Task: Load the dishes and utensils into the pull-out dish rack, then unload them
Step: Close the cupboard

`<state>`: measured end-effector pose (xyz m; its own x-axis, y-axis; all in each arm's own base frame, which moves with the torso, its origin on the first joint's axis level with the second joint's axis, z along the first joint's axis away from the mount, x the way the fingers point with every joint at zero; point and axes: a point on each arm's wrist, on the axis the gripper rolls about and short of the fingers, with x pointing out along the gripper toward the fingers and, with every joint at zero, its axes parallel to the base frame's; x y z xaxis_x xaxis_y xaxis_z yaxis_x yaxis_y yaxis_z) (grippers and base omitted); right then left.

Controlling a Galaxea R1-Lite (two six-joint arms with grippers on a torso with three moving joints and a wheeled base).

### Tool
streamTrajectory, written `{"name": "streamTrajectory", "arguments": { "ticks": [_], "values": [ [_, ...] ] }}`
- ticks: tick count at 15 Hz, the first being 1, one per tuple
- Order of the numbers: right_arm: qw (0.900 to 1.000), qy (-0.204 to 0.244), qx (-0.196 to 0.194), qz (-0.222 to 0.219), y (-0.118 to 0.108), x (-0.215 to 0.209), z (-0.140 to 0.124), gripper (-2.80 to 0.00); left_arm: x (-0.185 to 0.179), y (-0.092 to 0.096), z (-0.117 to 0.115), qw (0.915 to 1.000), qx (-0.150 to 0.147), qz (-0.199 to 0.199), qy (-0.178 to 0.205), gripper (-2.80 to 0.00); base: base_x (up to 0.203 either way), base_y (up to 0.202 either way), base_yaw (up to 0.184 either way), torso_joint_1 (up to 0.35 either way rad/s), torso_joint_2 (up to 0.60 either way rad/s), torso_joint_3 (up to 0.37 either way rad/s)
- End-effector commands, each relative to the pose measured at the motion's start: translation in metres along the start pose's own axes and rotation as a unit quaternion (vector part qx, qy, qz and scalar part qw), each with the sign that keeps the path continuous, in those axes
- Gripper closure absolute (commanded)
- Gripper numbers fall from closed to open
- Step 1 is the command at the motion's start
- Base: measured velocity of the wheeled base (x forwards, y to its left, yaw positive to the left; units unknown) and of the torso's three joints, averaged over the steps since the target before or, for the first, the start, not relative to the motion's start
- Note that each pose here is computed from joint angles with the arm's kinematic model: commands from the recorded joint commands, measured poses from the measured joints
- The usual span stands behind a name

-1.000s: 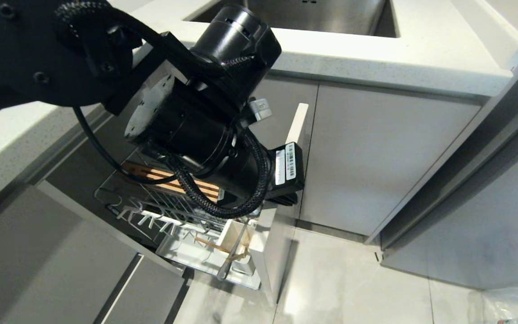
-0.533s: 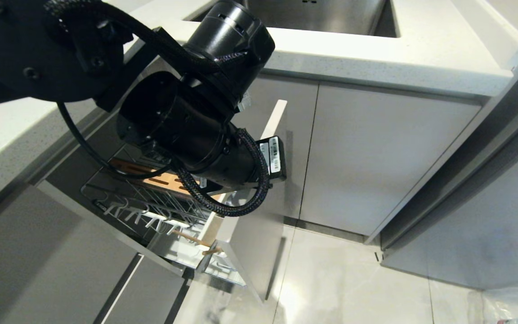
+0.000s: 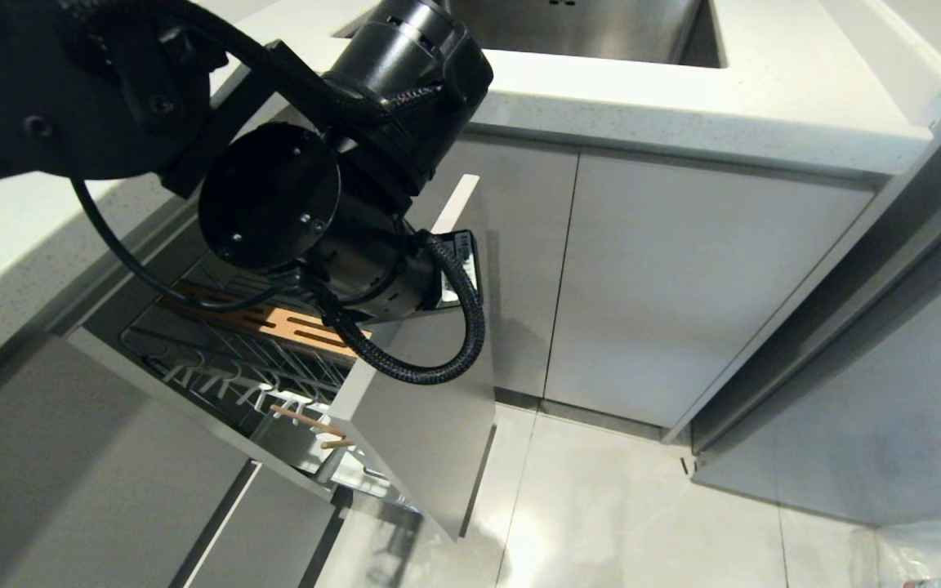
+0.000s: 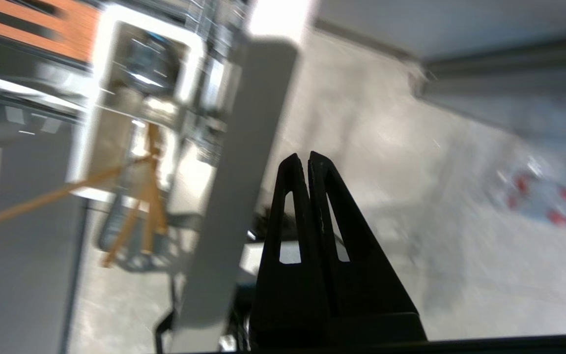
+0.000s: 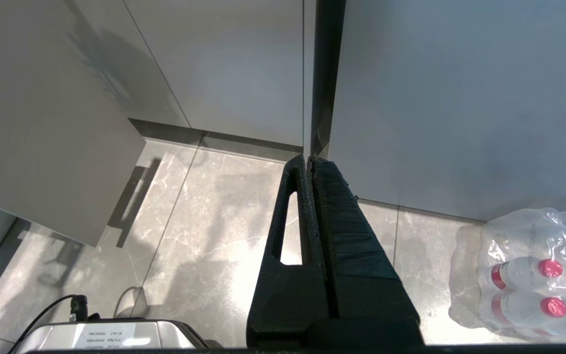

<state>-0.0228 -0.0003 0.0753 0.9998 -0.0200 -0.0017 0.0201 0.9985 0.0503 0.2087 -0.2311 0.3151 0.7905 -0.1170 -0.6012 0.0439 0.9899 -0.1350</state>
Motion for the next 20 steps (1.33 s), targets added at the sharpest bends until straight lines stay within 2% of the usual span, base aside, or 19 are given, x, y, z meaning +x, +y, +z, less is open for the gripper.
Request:
{"name": "streamTrajectory", "arguments": {
  "ticks": [1, 5, 10, 20],
  "values": [
    [1.000, 0.001, 0.000, 0.000, 0.000, 0.000, 0.000, 0.00, -0.001, 0.004, 0.002, 0.9995, -0.004, 0.027, -0.019, 0.00, 0.000, 0.000, 0.000, 0.000, 0.00, 0.000],
    [1.000, 0.001, 0.000, 0.000, 0.000, 0.000, 0.000, 0.00, 0.004, 0.018, 0.012, 0.9955, -0.018, 0.079, -0.048, 0.00, 0.000, 0.000, 0.000, 0.000, 0.00, 0.000],
    [1.000, 0.001, 0.000, 0.000, 0.000, 0.000, 0.000, 0.00, 0.017, 0.043, 0.027, 0.9902, -0.039, 0.123, -0.055, 0.00, 0.000, 0.000, 0.000, 0.000, 0.00, 0.000],
    [1.000, 0.001, 0.000, 0.000, 0.000, 0.000, 0.000, 0.00, 0.026, 0.114, 0.063, 0.9675, -0.070, 0.227, -0.088, 0.00, 0.000, 0.000, 0.000, 0.000, 0.00, 0.000]
  ]
}}
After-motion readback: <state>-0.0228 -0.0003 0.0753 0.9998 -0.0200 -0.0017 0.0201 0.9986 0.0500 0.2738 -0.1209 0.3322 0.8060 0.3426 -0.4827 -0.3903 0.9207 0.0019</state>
